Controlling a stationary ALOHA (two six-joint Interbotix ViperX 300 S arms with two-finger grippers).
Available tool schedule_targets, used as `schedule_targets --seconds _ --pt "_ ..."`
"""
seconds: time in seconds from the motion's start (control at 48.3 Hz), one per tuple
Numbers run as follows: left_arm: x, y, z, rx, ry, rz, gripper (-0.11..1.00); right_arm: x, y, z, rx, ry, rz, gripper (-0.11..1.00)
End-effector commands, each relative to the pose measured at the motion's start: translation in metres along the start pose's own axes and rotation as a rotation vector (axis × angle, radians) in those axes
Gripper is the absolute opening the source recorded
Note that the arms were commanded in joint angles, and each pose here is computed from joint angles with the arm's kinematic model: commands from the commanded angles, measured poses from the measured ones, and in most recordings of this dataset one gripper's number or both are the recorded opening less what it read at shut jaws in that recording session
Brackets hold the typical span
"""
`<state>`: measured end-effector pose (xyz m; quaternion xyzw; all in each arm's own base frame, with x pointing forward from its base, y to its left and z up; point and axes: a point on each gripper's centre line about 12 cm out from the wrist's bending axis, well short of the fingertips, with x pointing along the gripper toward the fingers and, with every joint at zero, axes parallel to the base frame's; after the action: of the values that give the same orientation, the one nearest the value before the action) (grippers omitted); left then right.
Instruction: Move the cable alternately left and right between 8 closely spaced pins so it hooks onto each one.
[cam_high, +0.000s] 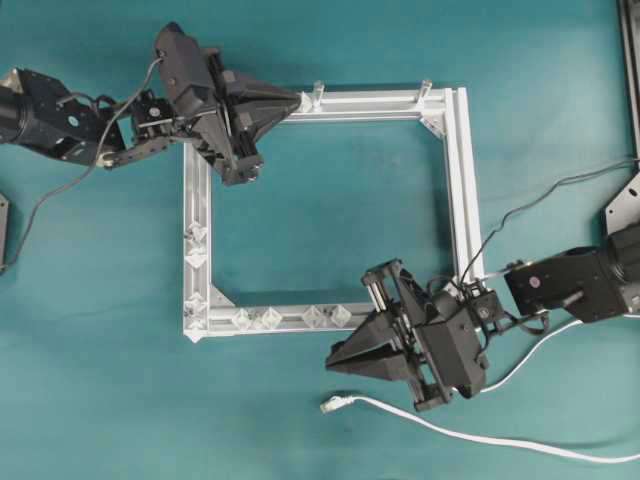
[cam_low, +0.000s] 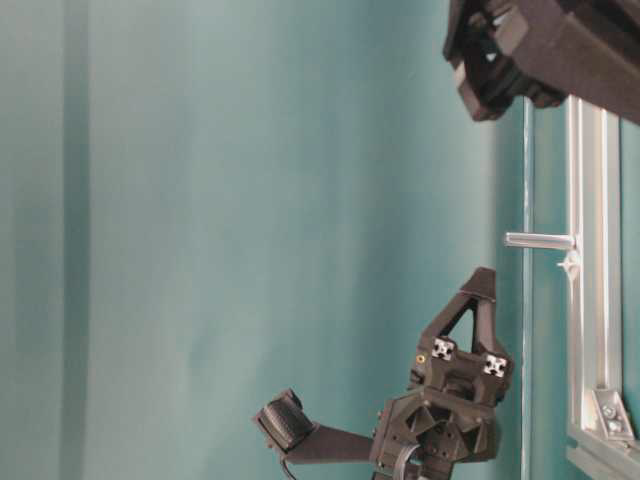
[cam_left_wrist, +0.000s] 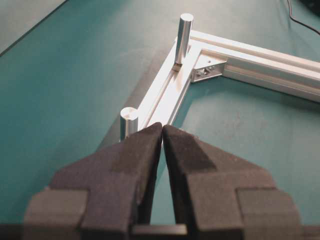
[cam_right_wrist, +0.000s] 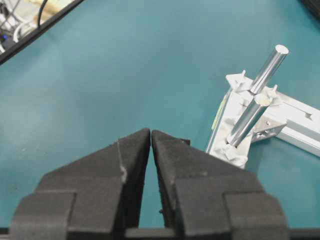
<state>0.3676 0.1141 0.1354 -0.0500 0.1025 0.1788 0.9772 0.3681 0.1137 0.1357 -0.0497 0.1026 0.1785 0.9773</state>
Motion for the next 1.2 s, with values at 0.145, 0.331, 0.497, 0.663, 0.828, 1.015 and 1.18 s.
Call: schedule_targets --seconds 0.145,0.331,0.497,0.663,0.828,1.015,1.18 --pt "-0.017 -0.009 0.056 0.026 -0.028 -0.041 0.00 -0.004 0.000 0.028 0.017 -0.011 0.001 0.00" --pt "-0.041 -0.009 0.070 0.023 0.058 -0.047 0.00 -0.008 -0.001 0.040 0.045 0.077 -0.008 0.00" --pt "-0.060 -0.011 0.073 0.016 0.091 -0.057 0.00 -0.005 0.008 0.043 0.062 0.160 0.009 0.00" --pt "-0.077 -0.017 0.071 0.019 0.106 -0.077 0.00 -0.003 0.023 0.040 0.078 0.249 0.036 0.00" --pt "-0.091 -0.023 0.064 0.027 0.135 -0.102 0.03 -0.002 0.025 0.034 0.136 0.334 0.026 0.00" --pt "-0.105 -0.028 0.057 0.036 0.171 -0.126 0.09 0.004 0.024 0.030 0.195 0.406 0.003 0.22" --pt "-0.119 -0.028 0.055 0.038 0.177 -0.133 0.10 0.015 0.026 0.028 0.198 0.453 -0.003 0.39"
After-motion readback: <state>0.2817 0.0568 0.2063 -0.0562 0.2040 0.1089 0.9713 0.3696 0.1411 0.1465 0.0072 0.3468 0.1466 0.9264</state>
